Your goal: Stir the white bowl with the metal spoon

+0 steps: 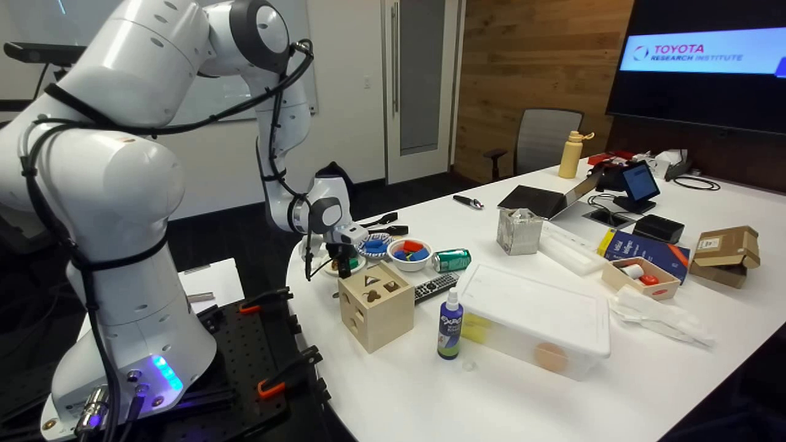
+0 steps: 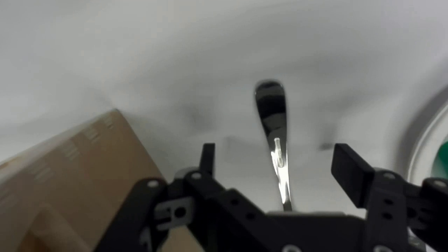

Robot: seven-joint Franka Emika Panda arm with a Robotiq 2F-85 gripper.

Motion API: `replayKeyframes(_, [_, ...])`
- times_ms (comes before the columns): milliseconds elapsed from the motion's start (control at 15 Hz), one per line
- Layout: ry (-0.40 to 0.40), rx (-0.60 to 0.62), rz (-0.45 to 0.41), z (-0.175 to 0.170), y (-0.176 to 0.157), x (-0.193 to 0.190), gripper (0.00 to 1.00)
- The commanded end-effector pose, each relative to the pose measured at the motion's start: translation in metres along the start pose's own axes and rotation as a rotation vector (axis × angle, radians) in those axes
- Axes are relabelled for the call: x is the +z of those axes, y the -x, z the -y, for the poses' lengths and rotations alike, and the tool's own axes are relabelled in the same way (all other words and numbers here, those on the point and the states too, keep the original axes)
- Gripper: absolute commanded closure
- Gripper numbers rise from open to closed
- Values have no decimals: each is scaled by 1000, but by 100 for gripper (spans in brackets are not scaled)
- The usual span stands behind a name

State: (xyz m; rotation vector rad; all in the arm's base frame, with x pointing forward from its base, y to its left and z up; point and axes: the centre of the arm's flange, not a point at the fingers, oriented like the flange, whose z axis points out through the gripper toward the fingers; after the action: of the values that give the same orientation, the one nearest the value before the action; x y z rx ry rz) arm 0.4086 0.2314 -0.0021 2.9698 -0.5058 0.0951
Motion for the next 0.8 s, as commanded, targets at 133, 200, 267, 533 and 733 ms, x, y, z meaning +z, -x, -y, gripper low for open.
replayKeyframes(133, [-49, -30, -84, 5, -34, -75, 0])
replayKeyframes(200, [-59, -38, -99, 7, -43, -89, 0])
replayKeyframes(267, [-72, -53, -109, 10, -52, -103, 0])
replayKeyframes(533, [-96, -111, -133, 20, -88, -154, 0])
replayKeyframes(733, [-96, -158, -128, 28, -106, -182, 0])
